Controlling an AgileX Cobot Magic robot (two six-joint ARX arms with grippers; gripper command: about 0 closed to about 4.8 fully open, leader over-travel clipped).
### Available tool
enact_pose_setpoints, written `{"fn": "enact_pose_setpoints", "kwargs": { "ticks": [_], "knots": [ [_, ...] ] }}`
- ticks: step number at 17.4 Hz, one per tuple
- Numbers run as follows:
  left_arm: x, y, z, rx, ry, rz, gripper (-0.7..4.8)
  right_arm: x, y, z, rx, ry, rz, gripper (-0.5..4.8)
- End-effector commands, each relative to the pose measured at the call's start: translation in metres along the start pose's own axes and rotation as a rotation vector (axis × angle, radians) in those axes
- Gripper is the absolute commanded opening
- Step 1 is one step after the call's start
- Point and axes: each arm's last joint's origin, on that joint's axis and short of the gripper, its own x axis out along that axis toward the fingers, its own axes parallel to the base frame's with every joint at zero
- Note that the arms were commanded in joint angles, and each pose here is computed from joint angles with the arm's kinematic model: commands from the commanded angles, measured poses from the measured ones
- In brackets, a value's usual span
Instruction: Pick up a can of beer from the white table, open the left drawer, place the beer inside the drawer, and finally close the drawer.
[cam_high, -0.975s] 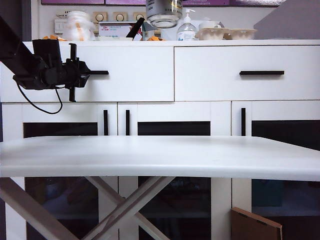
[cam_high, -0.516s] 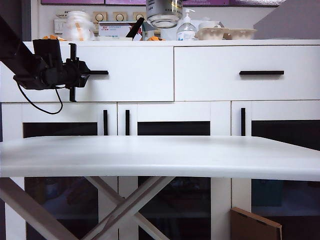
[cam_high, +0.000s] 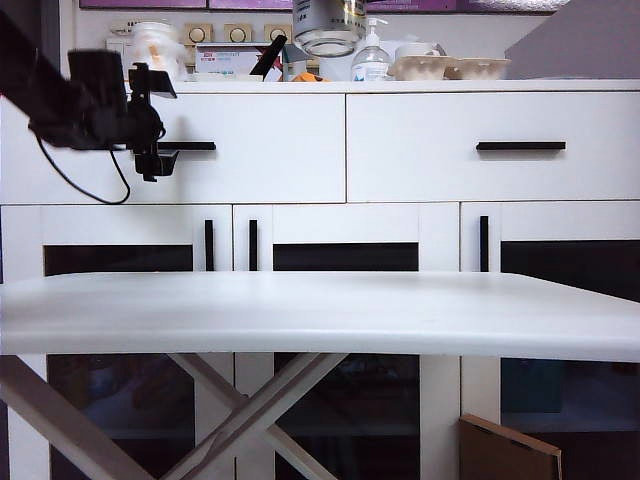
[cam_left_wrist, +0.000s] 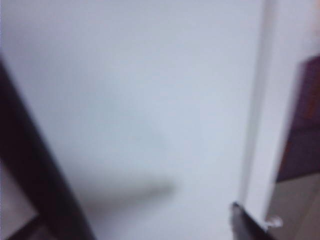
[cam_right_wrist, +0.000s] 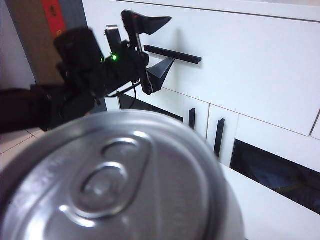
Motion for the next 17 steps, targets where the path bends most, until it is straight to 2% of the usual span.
{"fn": "enact_pose_setpoints", "kwargs": {
  "ticks": [1, 2, 7, 9, 11, 12, 15, 17],
  "knots": [
    [0.0036, -0.025, 0.0013, 0.001, -0.005, 0.004, 4.52, -0.006, 0.0015, 0.0149, -0.007, -0.087, 0.005, 0.4],
    [0.0044, -0.0269, 0.002, 0.001, -0.016, 0.028, 4.43, -0.0062, 0.0015, 0.015, -0.007, -0.088, 0.005, 0.4],
    [0.0053, -0.0291, 0.0029, 0.001, -0.033, 0.062, 2.91, -0.0074, 0.0016, 0.0159, -0.008, -0.09, 0.005, 0.4],
    [0.0052, -0.0265, 0.0022, 0.013, -0.033, 0.09, 1.9, -0.0074, 0.0016, 0.0158, -0.007, -0.089, 0.005, 0.4],
    [0.0055, -0.0262, -0.0007, 0.071, -0.026, 0.093, 0.1, -0.0074, 0.0016, 0.0157, -0.007, -0.088, 0.005, 0.4],
    [0.0056, -0.0271, -0.0007, 0.095, -0.022, 0.084, -0.06, -0.0074, 0.0016, 0.0157, -0.007, -0.088, 0.005, 0.4],
    [0.0059, -0.0284, -0.0013, 0.19, 0.046, 0.003, -0.06, -0.0074, 0.0015, 0.0158, -0.007, -0.089, 0.004, 0.4],
    [0.0038, -0.0248, -0.0003, 0.195, 0.067, -0.049, -0.06, -0.0074, 0.0015, 0.0158, -0.007, -0.089, 0.004, 0.4]
  ]
}}
